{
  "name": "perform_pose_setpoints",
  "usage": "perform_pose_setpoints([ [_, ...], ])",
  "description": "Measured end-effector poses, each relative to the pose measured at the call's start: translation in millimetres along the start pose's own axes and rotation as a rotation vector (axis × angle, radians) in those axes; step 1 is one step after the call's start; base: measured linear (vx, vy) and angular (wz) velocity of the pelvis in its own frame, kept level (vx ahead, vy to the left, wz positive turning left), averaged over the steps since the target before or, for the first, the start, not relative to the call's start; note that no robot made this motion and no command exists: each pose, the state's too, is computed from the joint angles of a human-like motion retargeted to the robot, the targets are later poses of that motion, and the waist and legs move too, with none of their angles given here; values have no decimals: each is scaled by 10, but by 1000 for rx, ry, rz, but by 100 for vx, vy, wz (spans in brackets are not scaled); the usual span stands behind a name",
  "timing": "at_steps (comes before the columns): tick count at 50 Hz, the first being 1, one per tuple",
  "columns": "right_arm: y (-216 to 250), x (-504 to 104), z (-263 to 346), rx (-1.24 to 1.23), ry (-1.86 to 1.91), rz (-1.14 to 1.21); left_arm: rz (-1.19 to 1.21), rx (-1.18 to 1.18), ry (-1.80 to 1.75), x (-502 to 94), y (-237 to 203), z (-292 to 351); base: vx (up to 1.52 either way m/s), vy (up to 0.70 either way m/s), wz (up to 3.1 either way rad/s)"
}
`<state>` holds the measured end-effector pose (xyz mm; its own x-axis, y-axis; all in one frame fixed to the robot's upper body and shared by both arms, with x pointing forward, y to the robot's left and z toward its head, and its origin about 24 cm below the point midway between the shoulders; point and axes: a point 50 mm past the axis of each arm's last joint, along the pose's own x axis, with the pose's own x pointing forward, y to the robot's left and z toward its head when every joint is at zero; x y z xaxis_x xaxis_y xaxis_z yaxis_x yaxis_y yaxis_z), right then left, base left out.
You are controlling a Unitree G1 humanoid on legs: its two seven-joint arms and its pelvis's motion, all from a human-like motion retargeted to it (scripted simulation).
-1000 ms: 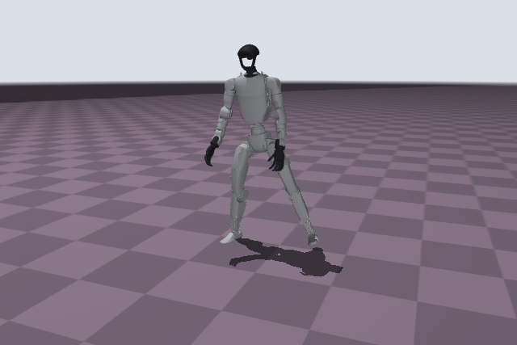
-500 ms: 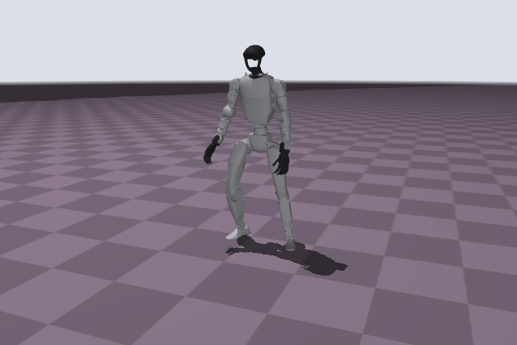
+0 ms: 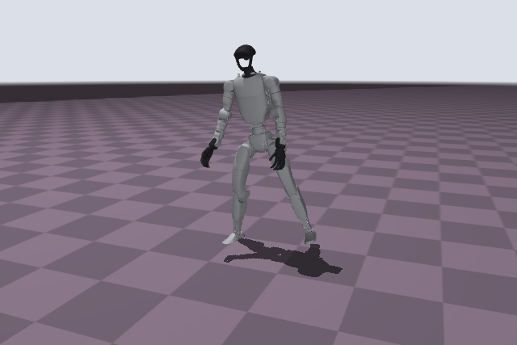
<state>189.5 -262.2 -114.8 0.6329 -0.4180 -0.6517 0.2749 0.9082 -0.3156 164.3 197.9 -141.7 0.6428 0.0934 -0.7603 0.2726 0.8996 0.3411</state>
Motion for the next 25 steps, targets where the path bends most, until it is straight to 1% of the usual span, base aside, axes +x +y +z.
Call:
perform_pose_setpoints([
  [5, 46, -18, 12, -30, -41, 47, -33, 36, -102, 31, 63, 178, -3, 45, 32],
  [7, 36, -22, -4, -46, -44, 77, -54, 87, -126, 42, 51, 238, -5, 56, 51],
  [9, -7, -24, -51, -77, -22, 94, -71, 117, -134, 54, 21, 286, -5, 60, 45],
  [13, -138, -31, -208, -138, 79, 73, -101, 103, -120, 88, -24, 374, -6, 60, 4],
  [17, -150, -53, -313, -79, 153, 57, -136, 169, -42, 109, 14, 322, -7, 53, -40],
  [20, -112, -45, -269, -32, 133, 50, -130, 194, 4, 115, 104, 273, -10, 42, -20],
  [25, -68, -37, -167, -26, 55, 44, -73, 122, 30, 83, 214, 139, -9, 29, -17],
])
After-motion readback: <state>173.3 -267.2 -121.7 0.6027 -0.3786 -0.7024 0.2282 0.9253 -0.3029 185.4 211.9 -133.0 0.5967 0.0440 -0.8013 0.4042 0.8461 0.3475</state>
